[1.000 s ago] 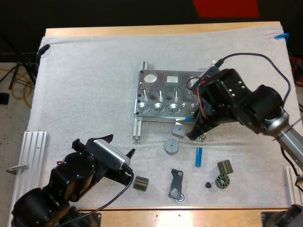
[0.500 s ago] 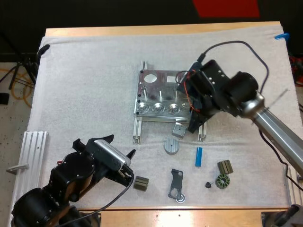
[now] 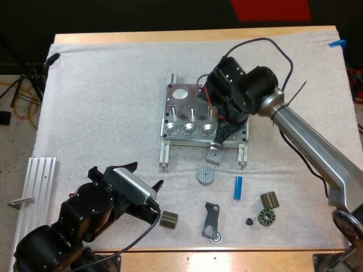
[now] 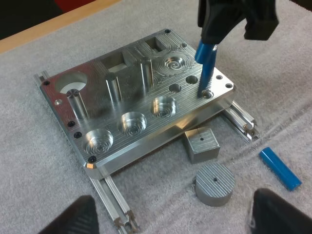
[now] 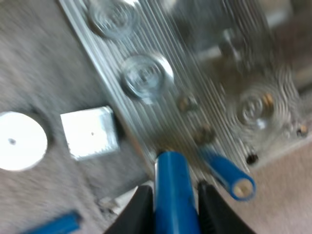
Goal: Load cells from right to left
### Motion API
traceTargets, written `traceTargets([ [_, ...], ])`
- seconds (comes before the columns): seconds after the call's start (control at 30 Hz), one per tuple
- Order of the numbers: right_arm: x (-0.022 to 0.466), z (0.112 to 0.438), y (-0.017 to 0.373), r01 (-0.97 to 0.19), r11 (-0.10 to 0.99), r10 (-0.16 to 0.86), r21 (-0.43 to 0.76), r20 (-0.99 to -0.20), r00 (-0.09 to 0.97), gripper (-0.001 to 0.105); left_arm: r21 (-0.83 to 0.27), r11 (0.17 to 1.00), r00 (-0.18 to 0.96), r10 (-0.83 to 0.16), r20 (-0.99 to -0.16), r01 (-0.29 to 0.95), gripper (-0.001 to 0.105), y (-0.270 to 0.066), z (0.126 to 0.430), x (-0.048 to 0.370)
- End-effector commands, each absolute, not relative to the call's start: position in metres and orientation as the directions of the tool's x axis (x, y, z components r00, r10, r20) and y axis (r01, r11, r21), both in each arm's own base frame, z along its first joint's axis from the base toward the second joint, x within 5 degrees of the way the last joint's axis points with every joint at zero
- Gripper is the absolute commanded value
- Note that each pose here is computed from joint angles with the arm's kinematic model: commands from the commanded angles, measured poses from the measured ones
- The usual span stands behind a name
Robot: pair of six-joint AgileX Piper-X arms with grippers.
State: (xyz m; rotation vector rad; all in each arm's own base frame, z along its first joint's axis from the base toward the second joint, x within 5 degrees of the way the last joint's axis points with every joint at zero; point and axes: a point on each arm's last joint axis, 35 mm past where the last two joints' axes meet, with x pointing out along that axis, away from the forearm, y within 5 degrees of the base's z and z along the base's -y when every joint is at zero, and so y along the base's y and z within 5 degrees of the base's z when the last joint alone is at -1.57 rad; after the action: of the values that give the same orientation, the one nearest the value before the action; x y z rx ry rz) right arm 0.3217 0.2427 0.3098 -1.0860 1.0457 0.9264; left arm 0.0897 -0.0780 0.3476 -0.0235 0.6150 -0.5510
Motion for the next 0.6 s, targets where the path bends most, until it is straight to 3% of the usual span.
traceTargets([
  [0.0,0.328,0.312,0.234,-0.941,0.226,0.049,-0.25,-0.962,0.268,0.013,-0.188,0.851,0.689,-0.511,-0.514,0.491,0.064,-0.078,0.353,0.089],
  [0.27,0.344,0.305,0.229,-0.928,0.25,0.07,-0.274,-0.951,0.3,0.013,-0.188,0.851,0.689,-0.511,-0.514,0.491,0.064,-0.078,0.353,0.089],
  [0.57,0.353,0.278,0.236,-0.948,0.232,0.062,-0.219,-0.969,0.24,0.013,-0.188,0.851,0.689,-0.511,-0.514,0.491,0.064,-0.078,0.353,0.089],
])
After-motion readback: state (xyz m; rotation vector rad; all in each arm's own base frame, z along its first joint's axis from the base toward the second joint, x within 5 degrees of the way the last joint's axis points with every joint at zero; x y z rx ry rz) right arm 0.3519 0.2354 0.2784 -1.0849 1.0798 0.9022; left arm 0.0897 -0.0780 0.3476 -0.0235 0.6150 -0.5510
